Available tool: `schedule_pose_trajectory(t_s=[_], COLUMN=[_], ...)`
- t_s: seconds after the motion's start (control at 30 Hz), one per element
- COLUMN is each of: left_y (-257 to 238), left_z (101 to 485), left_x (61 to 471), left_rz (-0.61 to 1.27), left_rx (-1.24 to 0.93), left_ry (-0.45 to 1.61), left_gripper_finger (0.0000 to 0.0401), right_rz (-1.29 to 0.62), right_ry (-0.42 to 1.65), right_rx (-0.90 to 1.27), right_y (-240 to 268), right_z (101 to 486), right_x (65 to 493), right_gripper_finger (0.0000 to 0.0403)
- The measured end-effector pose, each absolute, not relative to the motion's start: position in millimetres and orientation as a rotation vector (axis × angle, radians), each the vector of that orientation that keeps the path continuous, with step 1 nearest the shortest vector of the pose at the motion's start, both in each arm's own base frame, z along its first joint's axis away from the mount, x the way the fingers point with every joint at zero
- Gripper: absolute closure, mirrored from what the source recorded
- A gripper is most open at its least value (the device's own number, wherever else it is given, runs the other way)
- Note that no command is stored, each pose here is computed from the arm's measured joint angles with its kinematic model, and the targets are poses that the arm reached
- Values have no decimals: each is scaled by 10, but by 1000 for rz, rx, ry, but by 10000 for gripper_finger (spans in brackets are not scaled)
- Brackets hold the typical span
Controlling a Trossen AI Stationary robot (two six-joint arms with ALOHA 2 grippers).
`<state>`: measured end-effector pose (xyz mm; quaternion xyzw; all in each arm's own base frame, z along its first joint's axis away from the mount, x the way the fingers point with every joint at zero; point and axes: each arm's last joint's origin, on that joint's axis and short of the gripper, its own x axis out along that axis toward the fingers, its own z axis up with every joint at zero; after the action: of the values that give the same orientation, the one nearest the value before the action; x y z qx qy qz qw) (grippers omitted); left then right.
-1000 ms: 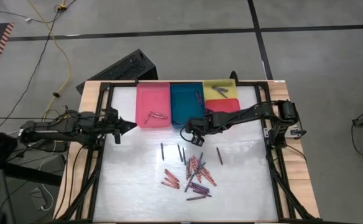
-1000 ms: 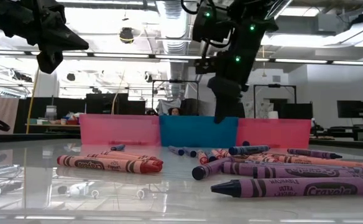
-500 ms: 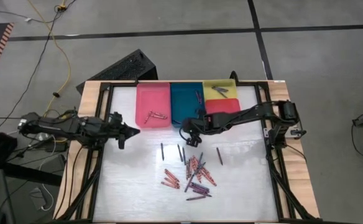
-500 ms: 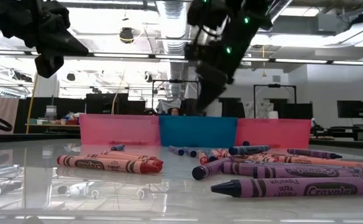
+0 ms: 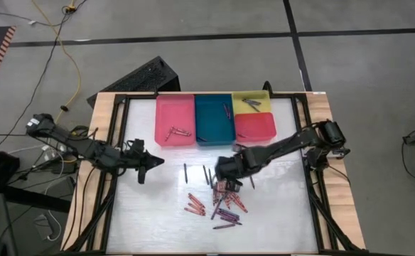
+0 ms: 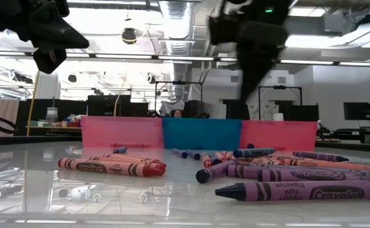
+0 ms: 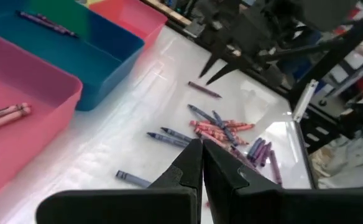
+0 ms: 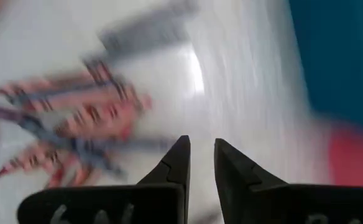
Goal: Sort crayons
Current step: Put the violet crayon into the blue bin
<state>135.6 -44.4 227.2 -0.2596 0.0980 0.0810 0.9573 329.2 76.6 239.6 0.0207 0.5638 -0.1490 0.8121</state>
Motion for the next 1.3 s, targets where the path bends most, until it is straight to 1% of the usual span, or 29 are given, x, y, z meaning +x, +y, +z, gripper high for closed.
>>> schedule_pose_trajectory(t_s=[0.07, 0.17, 0.3, 0.4, 0.5, 0.6, 0.73, 0.83, 0.97, 1.03, 1.17, 1.3], left_y=[-480, -519, -553, -575, -594, -603, -612, -613, -613, -615, -617, -617], left_z=[2250, 2222, 2183, 2154, 2126, 2101, 2075, 2074, 2083, 2095, 2102, 2106], left_x=[1364, 1383, 1411, 1430, 1448, 1466, 1483, 1484, 1484, 1488, 1491, 1493], left_rz=[184, 205, 204, 204, 206, 213, 219, 218, 215, 210, 207, 207], left_rx=[-526, -523, -534, -526, -514, -508, -504, -508, -512, -512, -513, -515], left_ry=[204, 211, 236, 255, 273, 287, 301, 303, 296, 285, 278, 274], left_gripper_finger=[401, 401, 401, 401, 401, 401, 401, 401, 401, 401, 401, 401], right_rz=[-445, -593, -634, -655, -679, -713, -773, -772, -698, -700, -739, -721], right_ry=[1272, 1301, 1295, 1300, 1304, 1317, 1341, 1313, 1214, 1185, 1187, 1148], right_rx=[141, 240, 282, 290, 300, 299, 328, 418, 559, 598, 618, 643], right_y=[845, 999, 1193, 1274, 1313, 1311, 1212, 1142, 1094, 1051, 988, 973], right_z=[2368, 2352, 2351, 2349, 2349, 2324, 2151, 1989, 1832, 1772, 1655, 1572], right_x=[3163, 3015, 2910, 2849, 2809, 2768, 2706, 2668, 2605, 2543, 2409, 2413], right_gripper_finger=[337, 337, 335, 323, 298, 261, 210, 187, 180, 180, 180, 180])
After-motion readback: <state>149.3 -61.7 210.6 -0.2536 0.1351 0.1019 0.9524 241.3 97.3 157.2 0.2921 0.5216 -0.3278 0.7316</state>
